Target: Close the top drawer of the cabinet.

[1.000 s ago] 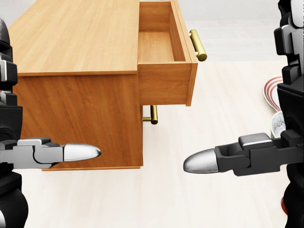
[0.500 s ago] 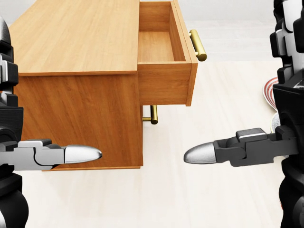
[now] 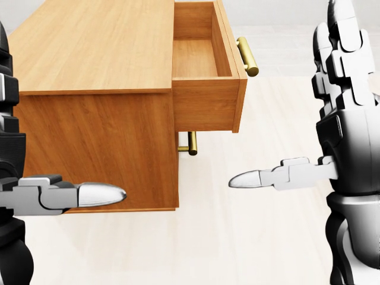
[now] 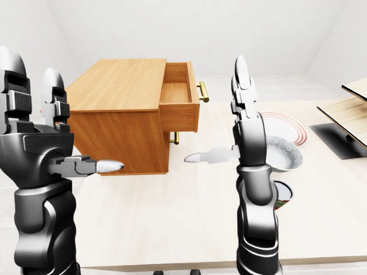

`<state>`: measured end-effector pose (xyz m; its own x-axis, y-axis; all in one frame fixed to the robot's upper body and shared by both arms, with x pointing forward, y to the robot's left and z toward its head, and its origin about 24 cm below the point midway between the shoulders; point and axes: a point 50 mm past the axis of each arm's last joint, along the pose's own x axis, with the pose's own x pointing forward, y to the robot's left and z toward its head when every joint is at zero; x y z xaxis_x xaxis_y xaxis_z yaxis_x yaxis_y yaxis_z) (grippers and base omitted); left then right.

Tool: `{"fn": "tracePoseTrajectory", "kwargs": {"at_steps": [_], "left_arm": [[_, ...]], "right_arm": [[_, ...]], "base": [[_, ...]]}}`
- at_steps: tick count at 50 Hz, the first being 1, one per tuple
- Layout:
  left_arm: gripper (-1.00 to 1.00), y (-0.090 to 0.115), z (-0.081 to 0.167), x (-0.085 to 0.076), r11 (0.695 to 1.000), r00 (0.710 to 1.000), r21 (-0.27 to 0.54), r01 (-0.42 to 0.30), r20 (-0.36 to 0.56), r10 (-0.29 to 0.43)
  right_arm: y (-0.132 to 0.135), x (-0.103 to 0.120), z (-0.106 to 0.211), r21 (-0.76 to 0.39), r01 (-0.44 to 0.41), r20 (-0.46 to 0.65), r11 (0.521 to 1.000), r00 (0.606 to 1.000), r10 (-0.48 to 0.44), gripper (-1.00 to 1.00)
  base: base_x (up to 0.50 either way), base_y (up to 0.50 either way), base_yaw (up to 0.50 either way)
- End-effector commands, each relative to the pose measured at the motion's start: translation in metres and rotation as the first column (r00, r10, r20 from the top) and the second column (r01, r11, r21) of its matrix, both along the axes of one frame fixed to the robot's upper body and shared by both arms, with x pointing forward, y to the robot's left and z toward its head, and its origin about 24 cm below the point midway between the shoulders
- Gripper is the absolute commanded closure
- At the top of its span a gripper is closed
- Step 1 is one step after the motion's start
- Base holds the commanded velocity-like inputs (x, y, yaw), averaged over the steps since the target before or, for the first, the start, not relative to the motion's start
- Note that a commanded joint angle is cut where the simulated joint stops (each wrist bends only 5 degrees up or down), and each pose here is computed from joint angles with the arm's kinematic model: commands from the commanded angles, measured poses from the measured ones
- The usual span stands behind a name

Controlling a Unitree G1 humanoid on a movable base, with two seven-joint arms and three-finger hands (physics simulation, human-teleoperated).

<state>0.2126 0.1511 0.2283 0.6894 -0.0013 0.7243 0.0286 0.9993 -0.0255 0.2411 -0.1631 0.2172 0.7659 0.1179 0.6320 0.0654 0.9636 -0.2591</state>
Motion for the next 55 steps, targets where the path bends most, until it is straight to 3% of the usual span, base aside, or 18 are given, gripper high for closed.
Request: {"fn": "tracePoseTrajectory", "kwargs": {"at_steps": [1, 7, 21, 25, 44, 55], "left_arm": [[-1.00, 0.000, 0.001, -0.002, 1.000, 1.000, 0.001, 0.000, 0.007, 0.000], [-1.00, 0.001, 0.001, -0.001, 1.000, 1.000, 0.008, 0.000, 0.004, 0.000], [-1.00, 0.000, 0.002, -0.001, 1.000, 1.000, 0.008, 0.003, 0.012, -0.003], [-1.00, -0.001, 0.008, -0.001, 1.000, 0.999, 0.009, 0.006, 0.043, -0.006], [-1.00, -0.001, 0.009, -0.001, 1.000, 0.999, 0.009, 0.006, 0.043, -0.006], [-1.00, 0.001, 0.008, -0.002, 1.000, 0.999, 0.002, 0.003, 0.044, -0.003]], "right_arm": [[-0.004, 0.010, -0.027, 0.026, 0.029, -0.129, 0.999, 0.991, -0.025, -1.00], [-0.006, 0.014, -0.043, 0.028, 0.045, -0.200, 0.999, 0.979, -0.038, -1.00], [0.000, 0.023, -0.046, 0.028, 0.025, -0.221, 0.999, 0.975, -0.018, -1.00], [0.003, 0.022, -0.032, 0.012, 0.012, -0.163, 1.000, 0.987, -0.010, -1.00], [0.003, 0.022, -0.032, 0.011, 0.012, -0.162, 1.000, 0.987, -0.010, -1.00], [0.007, 0.048, -0.057, 0.047, -0.004, -0.296, 0.999, 0.955, 0.018, -1.00]], "base": [[0.00, 0.00, 0.00], [0.00, 0.00, 0.00], [0.00, 0.00, 0.00], [0.00, 0.00, 0.00], [0.00, 0.00, 0.00], [0.00, 0.00, 0.00]]}}
